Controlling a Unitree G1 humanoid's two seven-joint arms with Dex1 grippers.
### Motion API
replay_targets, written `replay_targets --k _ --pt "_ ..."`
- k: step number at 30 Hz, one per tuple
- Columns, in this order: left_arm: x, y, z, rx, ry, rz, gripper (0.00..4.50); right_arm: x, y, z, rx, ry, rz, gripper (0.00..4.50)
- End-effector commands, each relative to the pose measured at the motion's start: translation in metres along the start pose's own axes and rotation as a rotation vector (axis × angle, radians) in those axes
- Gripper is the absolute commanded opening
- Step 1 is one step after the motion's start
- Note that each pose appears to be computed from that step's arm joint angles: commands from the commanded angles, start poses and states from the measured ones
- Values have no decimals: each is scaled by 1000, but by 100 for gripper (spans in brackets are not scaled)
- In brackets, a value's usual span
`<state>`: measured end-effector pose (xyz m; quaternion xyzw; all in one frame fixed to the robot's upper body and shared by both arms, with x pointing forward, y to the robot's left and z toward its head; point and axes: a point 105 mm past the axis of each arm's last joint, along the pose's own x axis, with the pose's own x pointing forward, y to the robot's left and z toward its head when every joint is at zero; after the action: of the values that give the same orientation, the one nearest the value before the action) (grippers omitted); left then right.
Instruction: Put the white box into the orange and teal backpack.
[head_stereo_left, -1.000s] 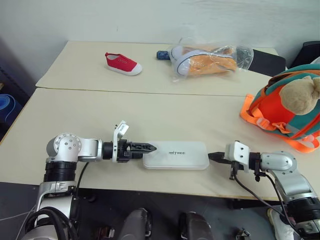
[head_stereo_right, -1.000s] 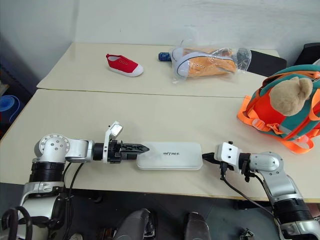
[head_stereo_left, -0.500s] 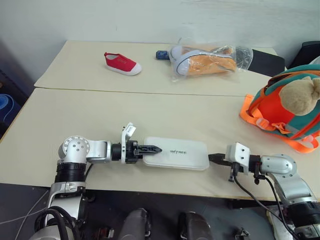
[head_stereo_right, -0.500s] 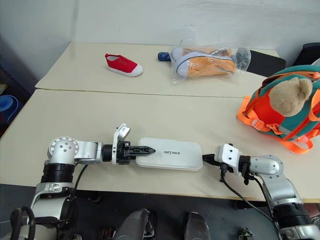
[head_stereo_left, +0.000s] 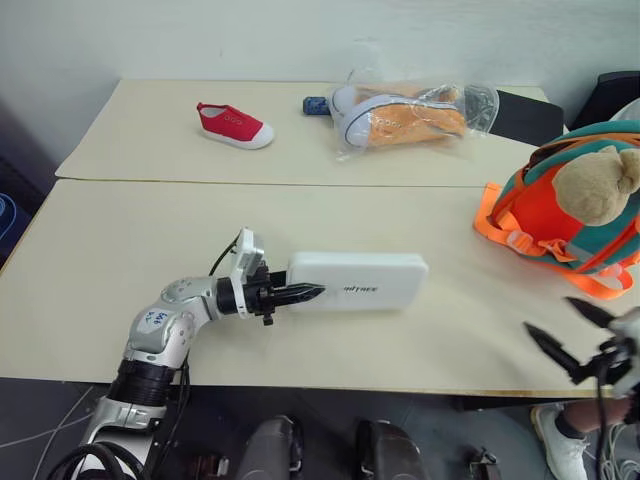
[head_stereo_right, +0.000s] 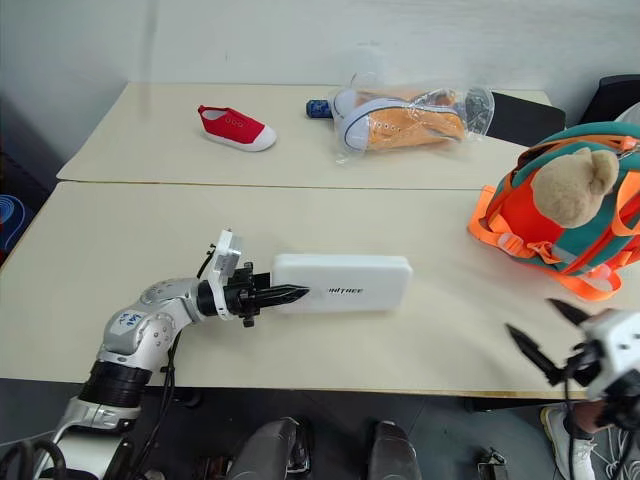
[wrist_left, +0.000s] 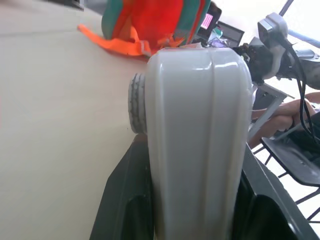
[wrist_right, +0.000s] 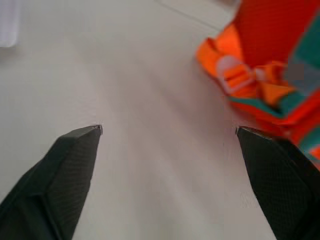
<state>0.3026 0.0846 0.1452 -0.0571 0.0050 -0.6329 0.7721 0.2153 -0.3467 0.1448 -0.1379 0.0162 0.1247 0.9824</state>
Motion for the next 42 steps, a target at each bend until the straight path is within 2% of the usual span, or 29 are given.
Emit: replay_targets --k 1,8,13,22,26,29,32,36,39,42 --pt "8 -4 23 127 -67 -31 129 -2 -27 14 0 -33 -69 445" --pt "19 -9 35 162 -113 -41 129 49 -67 28 29 -58 -98 445" --pt "10 -10 33 158 -103 -4 129 84 -58 42 61 -118 0 445" --pt "-9 -3 35 140 -104 101 129 107 -19 67 86 -232 161 142" --pt "-30 9 42 80 -128 164 129 122 27 82 93 -296 305 7" --pt "-47 9 44 -12 -161 175 129 127 74 101 133 -357 449 1" --pt "-64 12 38 -50 -138 225 129 124 121 125 196 -418 607 1" --pt "-85 18 41 -53 -160 311 129 98 182 151 291 -442 883 1" --pt "-95 21 50 -43 -190 353 129 68 204 142 321 -338 1047 1" --pt "-102 15 59 -73 -209 334 129 48 202 122 319 -180 1115 1"
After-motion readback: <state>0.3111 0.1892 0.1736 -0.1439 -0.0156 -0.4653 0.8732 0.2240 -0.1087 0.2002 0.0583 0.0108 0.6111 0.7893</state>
